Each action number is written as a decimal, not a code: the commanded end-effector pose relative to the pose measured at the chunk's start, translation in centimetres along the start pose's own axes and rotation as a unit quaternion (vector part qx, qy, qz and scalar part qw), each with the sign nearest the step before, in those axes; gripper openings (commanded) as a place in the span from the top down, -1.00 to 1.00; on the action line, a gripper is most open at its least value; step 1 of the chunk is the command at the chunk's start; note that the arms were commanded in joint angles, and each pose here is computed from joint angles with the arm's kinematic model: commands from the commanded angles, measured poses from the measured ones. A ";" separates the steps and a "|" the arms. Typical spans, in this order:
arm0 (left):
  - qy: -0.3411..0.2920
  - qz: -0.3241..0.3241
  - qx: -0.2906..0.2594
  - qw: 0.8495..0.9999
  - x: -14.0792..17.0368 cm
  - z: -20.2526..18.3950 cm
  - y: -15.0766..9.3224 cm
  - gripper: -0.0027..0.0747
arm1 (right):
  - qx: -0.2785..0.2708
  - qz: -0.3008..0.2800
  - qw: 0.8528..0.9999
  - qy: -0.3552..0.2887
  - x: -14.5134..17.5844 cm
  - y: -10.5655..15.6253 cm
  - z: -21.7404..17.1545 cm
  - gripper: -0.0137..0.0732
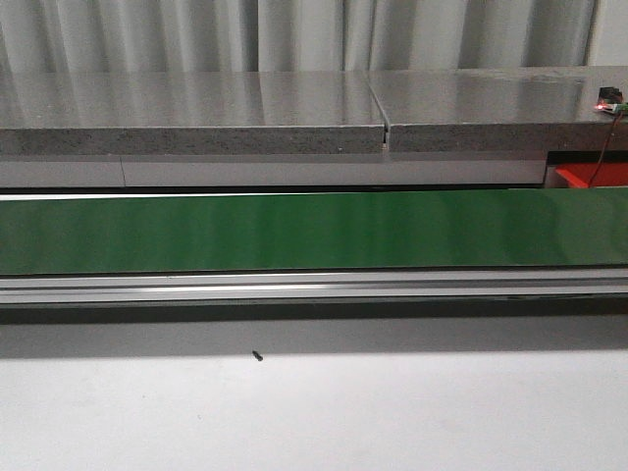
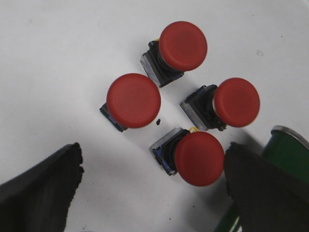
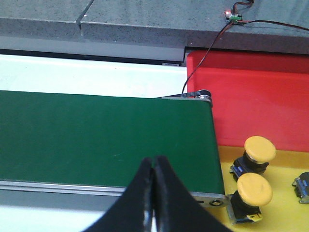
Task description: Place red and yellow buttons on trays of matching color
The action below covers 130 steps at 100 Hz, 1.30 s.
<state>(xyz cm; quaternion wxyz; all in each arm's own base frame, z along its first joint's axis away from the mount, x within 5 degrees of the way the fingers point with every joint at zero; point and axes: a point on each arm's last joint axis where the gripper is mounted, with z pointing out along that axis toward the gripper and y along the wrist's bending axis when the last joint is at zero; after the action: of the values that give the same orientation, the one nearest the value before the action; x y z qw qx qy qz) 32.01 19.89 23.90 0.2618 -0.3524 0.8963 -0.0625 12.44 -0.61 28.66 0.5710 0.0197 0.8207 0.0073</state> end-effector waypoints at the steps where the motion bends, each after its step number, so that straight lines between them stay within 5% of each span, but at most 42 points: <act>1: -0.035 -0.002 0.008 0.999 -1.7 -1.3 -0.6 -0.53 | 0.010 -0.002 0.999 -0.047 -1.4 -0.2 -0.3 0.84; 52: -0.041 -0.002 -0.010 0.999 -2.7 2.3 0.4 -0.52 | 0.010 -0.002 0.999 -0.047 -1.4 -0.2 -0.3 0.84; 83: -0.052 0.002 -0.013 0.999 -2.9 2.7 0.6 0.29 | 0.010 -0.002 0.999 -0.047 -1.4 -0.2 -0.3 0.84; 102: -0.046 0.007 -0.013 0.999 -2.7 2.0 0.5 0.34 | 0.010 -0.002 0.999 -0.047 -1.4 -0.2 -0.3 0.84; 130: -0.091 0.024 -0.010 0.996 -0.9 -3.9 -0.6 0.34 | 0.010 -0.002 0.999 -0.047 -1.4 -0.2 -0.3 0.84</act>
<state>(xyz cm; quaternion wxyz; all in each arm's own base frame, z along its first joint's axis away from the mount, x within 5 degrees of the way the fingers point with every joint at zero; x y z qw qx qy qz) 32.18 20.57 23.35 0.2726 -0.3430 0.8984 -0.0304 12.44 -0.61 28.66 0.5710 0.0191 0.8207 0.0068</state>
